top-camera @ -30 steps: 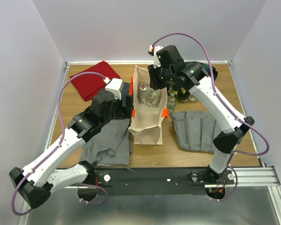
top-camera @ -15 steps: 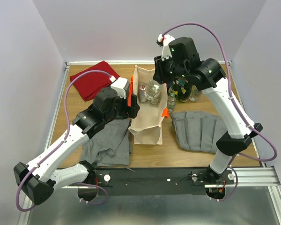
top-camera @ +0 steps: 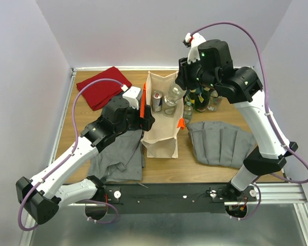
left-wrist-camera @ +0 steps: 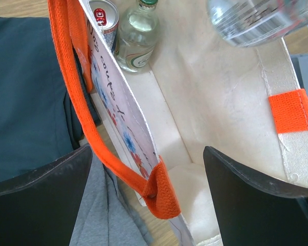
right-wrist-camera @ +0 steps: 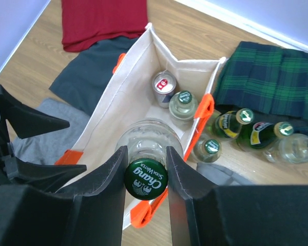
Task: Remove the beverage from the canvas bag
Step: Take out the drink from the canvas bag, then place the drink at the center of the board.
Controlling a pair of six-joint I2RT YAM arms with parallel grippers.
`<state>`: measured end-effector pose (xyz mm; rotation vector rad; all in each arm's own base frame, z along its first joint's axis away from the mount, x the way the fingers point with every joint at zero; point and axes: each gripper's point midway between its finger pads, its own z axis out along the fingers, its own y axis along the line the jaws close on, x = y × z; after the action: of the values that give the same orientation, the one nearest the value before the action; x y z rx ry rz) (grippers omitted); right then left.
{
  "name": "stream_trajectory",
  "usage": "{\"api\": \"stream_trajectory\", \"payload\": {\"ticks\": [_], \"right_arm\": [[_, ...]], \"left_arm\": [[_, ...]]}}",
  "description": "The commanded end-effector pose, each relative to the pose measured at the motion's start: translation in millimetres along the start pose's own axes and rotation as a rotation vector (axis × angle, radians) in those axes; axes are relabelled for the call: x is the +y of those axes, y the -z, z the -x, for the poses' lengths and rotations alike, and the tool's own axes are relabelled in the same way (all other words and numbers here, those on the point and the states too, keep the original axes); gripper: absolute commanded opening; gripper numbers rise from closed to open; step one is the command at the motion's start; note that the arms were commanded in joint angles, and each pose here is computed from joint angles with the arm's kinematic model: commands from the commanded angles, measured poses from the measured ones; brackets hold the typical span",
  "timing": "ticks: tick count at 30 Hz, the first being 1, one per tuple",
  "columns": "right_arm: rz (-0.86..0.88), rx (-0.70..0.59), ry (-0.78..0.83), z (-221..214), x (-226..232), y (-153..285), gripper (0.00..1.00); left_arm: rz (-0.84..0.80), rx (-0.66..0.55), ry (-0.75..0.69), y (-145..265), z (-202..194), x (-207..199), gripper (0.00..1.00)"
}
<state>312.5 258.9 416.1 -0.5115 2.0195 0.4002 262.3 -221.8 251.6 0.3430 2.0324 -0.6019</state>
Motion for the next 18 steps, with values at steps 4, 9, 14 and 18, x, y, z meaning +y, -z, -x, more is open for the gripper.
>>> {"api": "stream_trajectory", "payload": {"ticks": [4,9,14,18], "right_arm": [[-0.117,-0.201,-0.036,44,-23,38,0.01],[-0.241,-0.204,-0.040,40,-46,45,0.01],[-0.418,-0.197,-0.044,29,-77,55,0.01],[-0.484,-0.185,-0.050,19,-88,58,0.01]], "left_arm": [[-0.015,-0.015,0.010,5,1,-1,0.99],[-0.013,-0.014,0.009,5,0,-1,0.99],[-0.015,-0.013,0.010,4,0,-1,0.99],[-0.019,-0.007,0.010,3,-1,-2,0.99]]}}
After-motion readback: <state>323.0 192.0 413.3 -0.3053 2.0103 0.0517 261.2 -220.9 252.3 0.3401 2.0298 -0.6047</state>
